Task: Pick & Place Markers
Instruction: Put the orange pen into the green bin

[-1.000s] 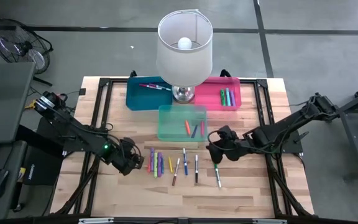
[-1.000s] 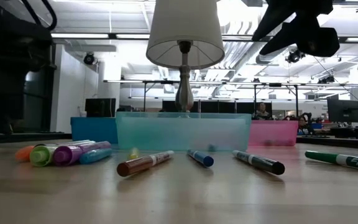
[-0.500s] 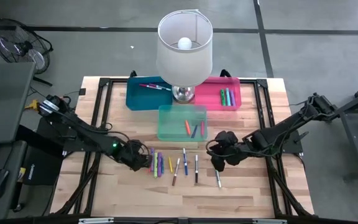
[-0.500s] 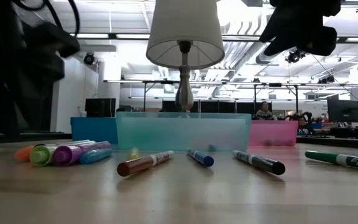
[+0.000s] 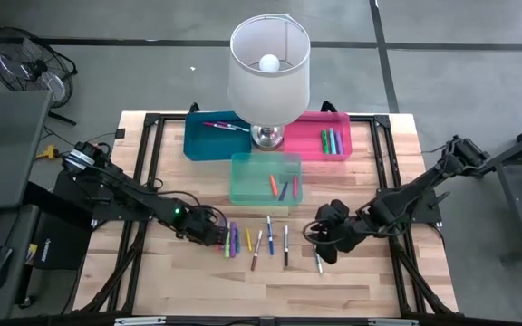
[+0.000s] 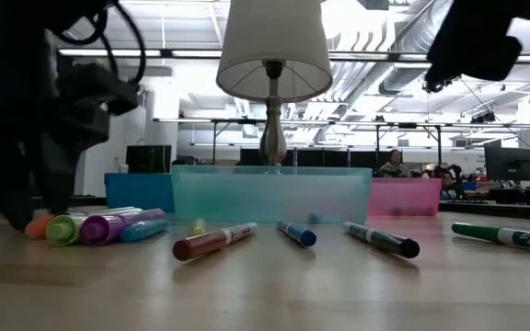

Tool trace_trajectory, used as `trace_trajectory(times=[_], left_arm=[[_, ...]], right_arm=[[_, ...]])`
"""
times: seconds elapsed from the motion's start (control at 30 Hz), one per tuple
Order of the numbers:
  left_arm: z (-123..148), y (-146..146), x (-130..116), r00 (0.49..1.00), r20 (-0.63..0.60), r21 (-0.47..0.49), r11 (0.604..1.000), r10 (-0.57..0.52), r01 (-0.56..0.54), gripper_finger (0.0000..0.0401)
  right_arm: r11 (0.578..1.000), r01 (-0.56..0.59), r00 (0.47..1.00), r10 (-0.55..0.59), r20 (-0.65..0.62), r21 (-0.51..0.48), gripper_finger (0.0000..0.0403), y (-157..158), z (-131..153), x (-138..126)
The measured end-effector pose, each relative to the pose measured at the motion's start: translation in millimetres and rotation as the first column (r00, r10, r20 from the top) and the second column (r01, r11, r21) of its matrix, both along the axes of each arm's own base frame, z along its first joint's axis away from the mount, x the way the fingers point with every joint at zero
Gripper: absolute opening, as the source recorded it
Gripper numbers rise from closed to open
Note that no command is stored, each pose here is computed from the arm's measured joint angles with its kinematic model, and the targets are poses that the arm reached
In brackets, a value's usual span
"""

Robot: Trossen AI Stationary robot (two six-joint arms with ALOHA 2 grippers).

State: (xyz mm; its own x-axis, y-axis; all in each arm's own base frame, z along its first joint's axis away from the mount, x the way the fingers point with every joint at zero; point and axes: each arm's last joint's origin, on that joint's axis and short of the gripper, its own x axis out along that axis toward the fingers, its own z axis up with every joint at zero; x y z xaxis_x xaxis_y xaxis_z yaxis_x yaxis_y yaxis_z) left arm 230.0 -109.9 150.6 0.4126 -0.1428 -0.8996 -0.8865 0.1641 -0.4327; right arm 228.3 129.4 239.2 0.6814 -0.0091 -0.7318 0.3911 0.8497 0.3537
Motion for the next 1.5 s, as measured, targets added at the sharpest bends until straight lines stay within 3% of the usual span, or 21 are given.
trace_trajectory(times=[0.13, 1.5], left_arm=[[6, 0, 3, 0.999, 0.021, 0.056, 0.998, -0.037, 0.036, 0.0152], [-10, -1, 4, 0.995, -0.093, 0.051, 0.998, -0.04, 0.045, 0.0152]], right_arm=[[0.999, -0.027, 0.999, 0.026, -0.022, -0.018, 0.0114, 4, -2, -5], [0.997, -0.008, 0.999, 0.005, -0.045, -0.071, 0.0114, 4, -4, -9]])
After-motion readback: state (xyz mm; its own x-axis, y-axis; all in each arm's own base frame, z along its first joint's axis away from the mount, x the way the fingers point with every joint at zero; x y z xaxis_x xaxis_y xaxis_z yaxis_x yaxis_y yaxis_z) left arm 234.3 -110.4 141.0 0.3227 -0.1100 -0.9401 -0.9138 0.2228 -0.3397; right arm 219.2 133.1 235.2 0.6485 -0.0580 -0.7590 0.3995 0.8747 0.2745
